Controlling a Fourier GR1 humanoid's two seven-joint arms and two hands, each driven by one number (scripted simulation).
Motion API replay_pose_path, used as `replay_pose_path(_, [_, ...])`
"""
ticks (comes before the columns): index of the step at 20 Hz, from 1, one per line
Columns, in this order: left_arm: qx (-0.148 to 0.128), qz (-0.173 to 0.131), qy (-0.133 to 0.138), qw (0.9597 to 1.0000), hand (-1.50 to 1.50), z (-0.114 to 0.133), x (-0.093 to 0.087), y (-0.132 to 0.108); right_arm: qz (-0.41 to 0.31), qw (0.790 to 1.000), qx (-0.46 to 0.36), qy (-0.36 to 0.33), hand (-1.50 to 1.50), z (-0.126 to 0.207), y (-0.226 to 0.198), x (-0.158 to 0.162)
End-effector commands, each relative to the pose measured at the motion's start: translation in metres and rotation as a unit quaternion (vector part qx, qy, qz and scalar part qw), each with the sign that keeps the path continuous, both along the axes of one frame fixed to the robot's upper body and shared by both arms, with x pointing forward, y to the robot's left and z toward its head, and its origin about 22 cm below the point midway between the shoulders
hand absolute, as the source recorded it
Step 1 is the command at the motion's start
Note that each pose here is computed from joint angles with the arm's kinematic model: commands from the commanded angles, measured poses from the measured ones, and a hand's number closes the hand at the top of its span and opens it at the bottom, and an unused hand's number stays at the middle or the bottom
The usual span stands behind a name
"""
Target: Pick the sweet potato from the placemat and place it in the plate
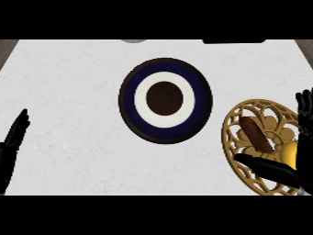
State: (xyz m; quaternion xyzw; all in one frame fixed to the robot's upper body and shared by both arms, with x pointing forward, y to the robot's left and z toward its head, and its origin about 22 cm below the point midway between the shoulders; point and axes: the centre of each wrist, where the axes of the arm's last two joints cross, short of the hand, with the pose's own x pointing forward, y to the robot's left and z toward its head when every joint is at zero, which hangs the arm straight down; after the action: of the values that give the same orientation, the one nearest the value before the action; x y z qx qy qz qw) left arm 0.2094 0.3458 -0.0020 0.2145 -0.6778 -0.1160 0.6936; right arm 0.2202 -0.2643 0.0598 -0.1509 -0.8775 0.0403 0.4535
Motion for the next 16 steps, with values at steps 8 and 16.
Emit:
replay_pose_path(8, [0.002, -0.008, 0.009, 0.9999, 0.00, -0.007, -0.007, -0.023, -0.006, 0.979, -0.178, 0.104, -1.50, 0.015, -0.019, -0.065])
replay_pose_path(16, [0.013, -0.011, 0.000, 0.9998, 0.00, -0.001, -0.002, -0.020, -0.072, 0.921, -0.308, 0.229, -1.50, 0.063, -0.019, -0.066])
